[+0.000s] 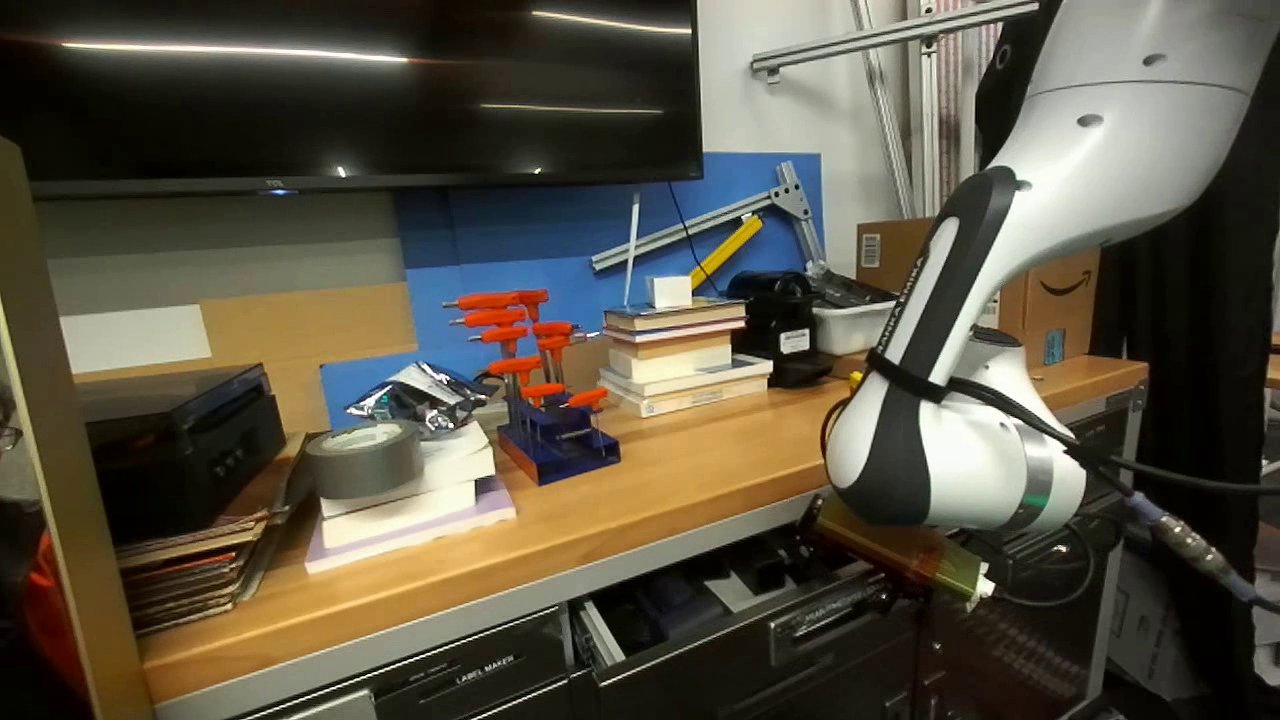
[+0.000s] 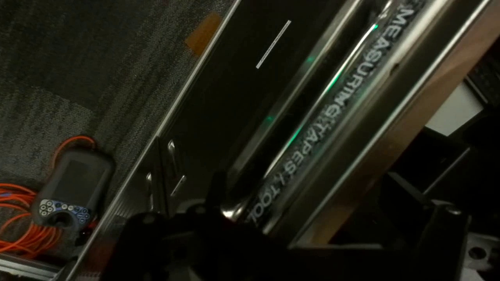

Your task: Pick up the black objects from the countertop and put them inside the open drawer then close the drawer

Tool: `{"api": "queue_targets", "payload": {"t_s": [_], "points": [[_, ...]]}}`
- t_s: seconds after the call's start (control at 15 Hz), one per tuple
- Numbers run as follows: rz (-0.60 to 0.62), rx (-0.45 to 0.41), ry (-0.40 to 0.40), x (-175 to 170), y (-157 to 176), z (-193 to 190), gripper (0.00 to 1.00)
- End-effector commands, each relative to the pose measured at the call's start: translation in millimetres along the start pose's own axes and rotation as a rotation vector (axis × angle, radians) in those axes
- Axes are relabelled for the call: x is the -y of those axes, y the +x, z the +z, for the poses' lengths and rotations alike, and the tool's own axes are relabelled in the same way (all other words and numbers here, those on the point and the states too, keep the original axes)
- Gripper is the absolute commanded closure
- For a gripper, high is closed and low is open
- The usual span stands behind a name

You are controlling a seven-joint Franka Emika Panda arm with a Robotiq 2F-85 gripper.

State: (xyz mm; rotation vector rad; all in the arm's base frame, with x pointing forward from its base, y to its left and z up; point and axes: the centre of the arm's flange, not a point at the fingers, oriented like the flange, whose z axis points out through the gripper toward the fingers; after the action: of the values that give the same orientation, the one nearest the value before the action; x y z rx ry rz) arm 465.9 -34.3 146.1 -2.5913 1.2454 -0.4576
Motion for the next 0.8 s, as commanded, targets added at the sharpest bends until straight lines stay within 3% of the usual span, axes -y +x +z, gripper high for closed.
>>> {"api": "queue_targets", "payload": {"t_s": [0.0,0.2,0.4,0.73], "points": [[-0.094,0.002,-0.035,12.8,2.4,-18.1,0.0],[-0.137,0.0,-0.105,19.3,-8.3,-39.2,0.0],[-0.169,-0.059,-0.144,21.4,-13.6,-59.5,0.0],[-0.106,0.068,-0.28,8.9,-21.8,-76.2,0.0]]}}
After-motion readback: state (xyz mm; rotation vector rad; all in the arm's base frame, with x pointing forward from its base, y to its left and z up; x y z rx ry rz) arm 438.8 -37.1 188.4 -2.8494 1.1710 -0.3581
